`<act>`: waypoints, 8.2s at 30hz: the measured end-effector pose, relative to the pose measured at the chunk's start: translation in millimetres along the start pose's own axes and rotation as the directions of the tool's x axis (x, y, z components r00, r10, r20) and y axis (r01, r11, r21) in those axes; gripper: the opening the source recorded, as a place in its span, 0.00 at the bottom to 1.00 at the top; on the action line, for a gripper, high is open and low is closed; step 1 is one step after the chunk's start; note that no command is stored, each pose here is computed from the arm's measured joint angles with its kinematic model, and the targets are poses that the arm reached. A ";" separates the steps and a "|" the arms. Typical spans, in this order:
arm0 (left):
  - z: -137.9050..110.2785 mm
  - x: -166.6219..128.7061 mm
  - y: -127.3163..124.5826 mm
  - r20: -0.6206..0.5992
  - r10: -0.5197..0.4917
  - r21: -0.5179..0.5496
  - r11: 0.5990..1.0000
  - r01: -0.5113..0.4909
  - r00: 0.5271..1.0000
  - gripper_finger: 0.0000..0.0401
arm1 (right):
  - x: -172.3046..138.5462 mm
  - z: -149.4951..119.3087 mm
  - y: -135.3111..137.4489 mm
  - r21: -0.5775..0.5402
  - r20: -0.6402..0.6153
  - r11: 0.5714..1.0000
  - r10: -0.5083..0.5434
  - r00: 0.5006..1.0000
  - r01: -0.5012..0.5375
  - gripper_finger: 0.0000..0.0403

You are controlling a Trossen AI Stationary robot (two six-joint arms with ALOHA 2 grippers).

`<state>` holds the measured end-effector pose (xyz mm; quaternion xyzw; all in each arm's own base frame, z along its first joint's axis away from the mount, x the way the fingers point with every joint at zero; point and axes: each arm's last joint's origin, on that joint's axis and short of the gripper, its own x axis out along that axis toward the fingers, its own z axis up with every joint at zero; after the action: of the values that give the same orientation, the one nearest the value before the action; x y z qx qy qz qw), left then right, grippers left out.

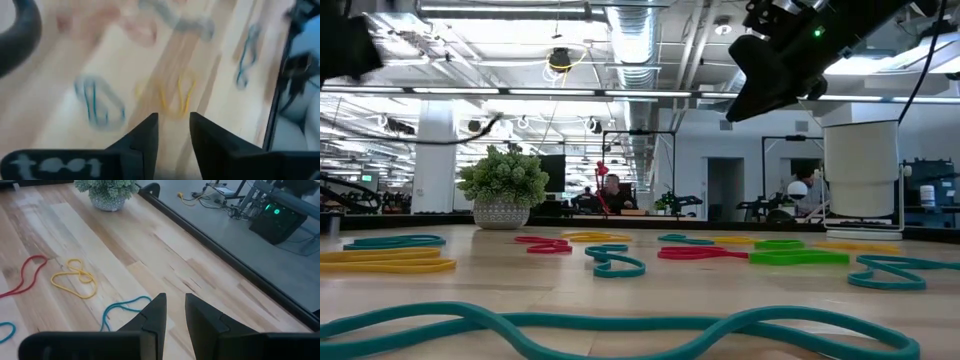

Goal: Pick and place items into bin
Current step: Put red rubber band into the black bin

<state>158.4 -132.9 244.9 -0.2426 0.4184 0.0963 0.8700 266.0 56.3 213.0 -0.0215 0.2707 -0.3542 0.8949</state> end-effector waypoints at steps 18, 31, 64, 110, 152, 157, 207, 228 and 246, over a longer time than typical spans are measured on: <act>80.0 78.8 26.7 0.205 0.258 0.191 0.936 -0.297 0.944 0.23 | -0.1 0.9 0.9 0.011 0.001 1.000 0.018 1.000 -0.018 0.16; 78.1 151.3 51.6 -0.057 0.267 0.271 0.932 -0.242 0.962 0.23 | -0.1 0.9 1.1 0.011 -0.003 1.000 0.025 1.000 -0.025 0.16; 78.3 179.4 68.2 -0.132 0.269 0.332 0.919 -0.213 0.954 0.23 | -0.2 -0.1 0.9 0.005 -0.009 1.000 0.026 1.000 -0.026 0.16; 137.2 -9.2 -37.7 -0.381 0.437 0.256 0.897 -0.361 0.815 0.00 | -0.2 0.7 0.9 0.009 -0.005 1.000 0.024 1.000 -0.024 0.16; -44.6 -55.3 -6.0 -0.433 0.294 -0.075 0.930 -0.359 0.852 0.00 | -0.3 0.4 1.0 0.008 -0.007 1.000 0.026 1.000 -0.026 0.16; -56.2 -33.4 8.1 -0.428 0.346 -0.062 0.911 -0.409 0.835 0.00 | 1.3 0.9 -0.3 0.011 -0.009 1.000 0.019 1.000 -0.019 0.16; -50.9 23.8 4.3 -0.347 0.237 -0.044 0.962 -0.268 0.908 0.19 | 1.5 0.9 0.7 0.018 -0.021 0.999 0.051 0.998 -0.051 0.16; 16.1 -14.9 -37.0 0.515 0.243 0.155 0.917 -0.368 0.822 0.10 | -9.5 -3.3 20.7 -0.057 -0.226 0.801 0.571 0.789 -0.596 0.16; 68.0 6.0 -4.7 0.522 0.468 -0.055 0.853 -0.520 0.713 0.10 | -31.7 -14.5 33.9 -0.082 -0.272 0.740 0.628 0.729 -0.668 0.16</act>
<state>210.3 -103.0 278.0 -0.0452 0.2227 0.3666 0.9022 260.7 104.4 207.7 0.0369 0.3911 0.0067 0.9196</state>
